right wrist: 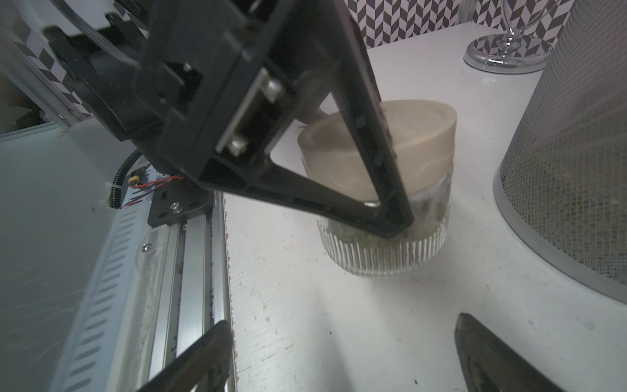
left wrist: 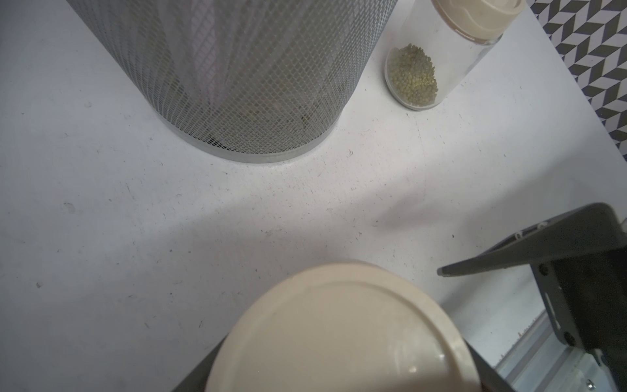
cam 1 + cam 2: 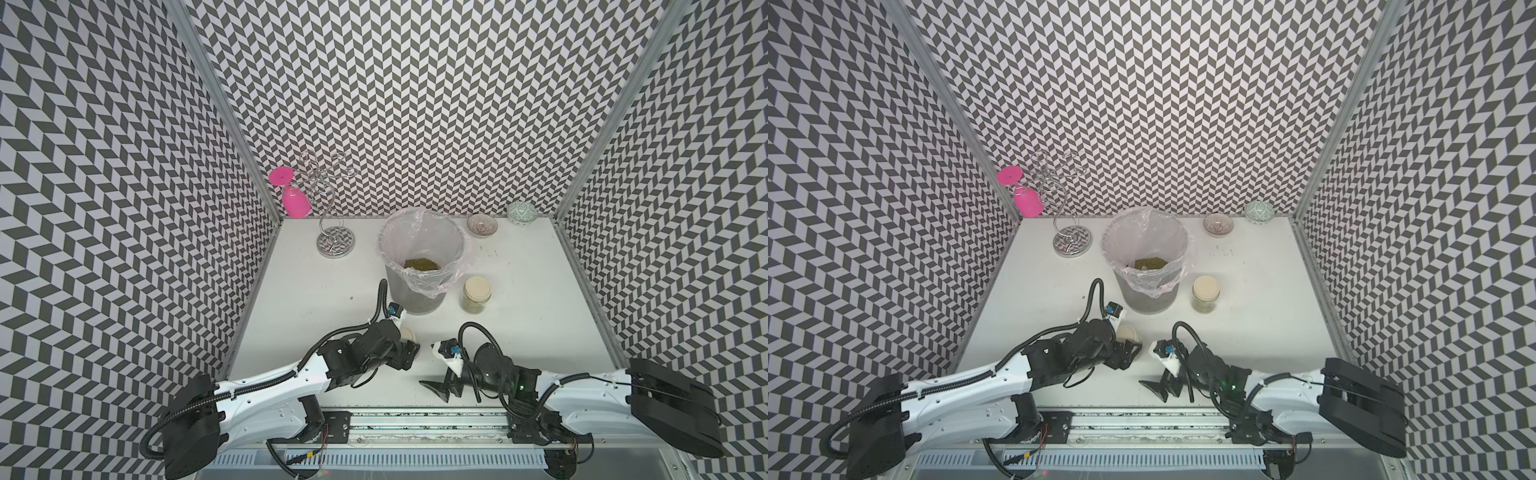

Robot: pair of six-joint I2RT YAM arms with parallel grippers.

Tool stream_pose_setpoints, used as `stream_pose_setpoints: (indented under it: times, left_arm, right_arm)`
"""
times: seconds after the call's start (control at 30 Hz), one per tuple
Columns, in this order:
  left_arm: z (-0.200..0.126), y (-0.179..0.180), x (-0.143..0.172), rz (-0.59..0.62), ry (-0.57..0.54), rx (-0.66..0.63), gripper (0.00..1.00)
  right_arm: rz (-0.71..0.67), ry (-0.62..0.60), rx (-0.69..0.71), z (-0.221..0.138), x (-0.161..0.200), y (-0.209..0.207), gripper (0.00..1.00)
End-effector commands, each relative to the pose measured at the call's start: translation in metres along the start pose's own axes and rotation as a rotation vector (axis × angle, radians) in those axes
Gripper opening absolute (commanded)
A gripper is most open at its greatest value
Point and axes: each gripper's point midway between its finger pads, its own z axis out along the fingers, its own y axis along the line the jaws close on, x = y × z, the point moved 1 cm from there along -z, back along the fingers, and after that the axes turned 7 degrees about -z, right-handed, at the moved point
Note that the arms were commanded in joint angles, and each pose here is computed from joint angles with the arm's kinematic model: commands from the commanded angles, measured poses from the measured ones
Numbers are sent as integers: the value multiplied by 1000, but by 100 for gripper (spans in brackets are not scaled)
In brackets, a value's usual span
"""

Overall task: Empty moldy mung beans from jars
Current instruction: Pick up the jar from the center of the board.

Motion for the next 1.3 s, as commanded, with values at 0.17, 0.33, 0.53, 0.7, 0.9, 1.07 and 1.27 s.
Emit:
stream_pose_setpoints:
  times: [0.17, 0.33, 0.53, 0.7, 0.9, 1.07, 1.27]
  left_arm:
    - [-7, -19, -10, -38, 7, 144, 73]
    - [-11, -24, -13, -81, 0, 184, 73]
    - [-18, -24, -22, -102, -21, 202, 73]
    - [-24, -28, -27, -111, -31, 242, 73]
    - [-32, -36, -32, -112, -40, 296, 73]
    - [-35, -43, -35, -115, -46, 341, 73]
    - [-36, -49, -36, -115, -45, 385, 73]
  right_arm:
    - [-73, -132, -24, 29, -50, 0, 99]
    - [-75, -120, -19, 38, -48, -2, 99]
    - [-49, -135, -25, 31, -43, -1, 99]
    - [-31, -146, -27, 29, -44, -1, 99]
    - [-32, -155, -50, 36, -49, 1, 99]
    - [-31, -152, -68, 41, -52, 3, 99]
    - [-23, -162, -84, 43, -55, 6, 95]
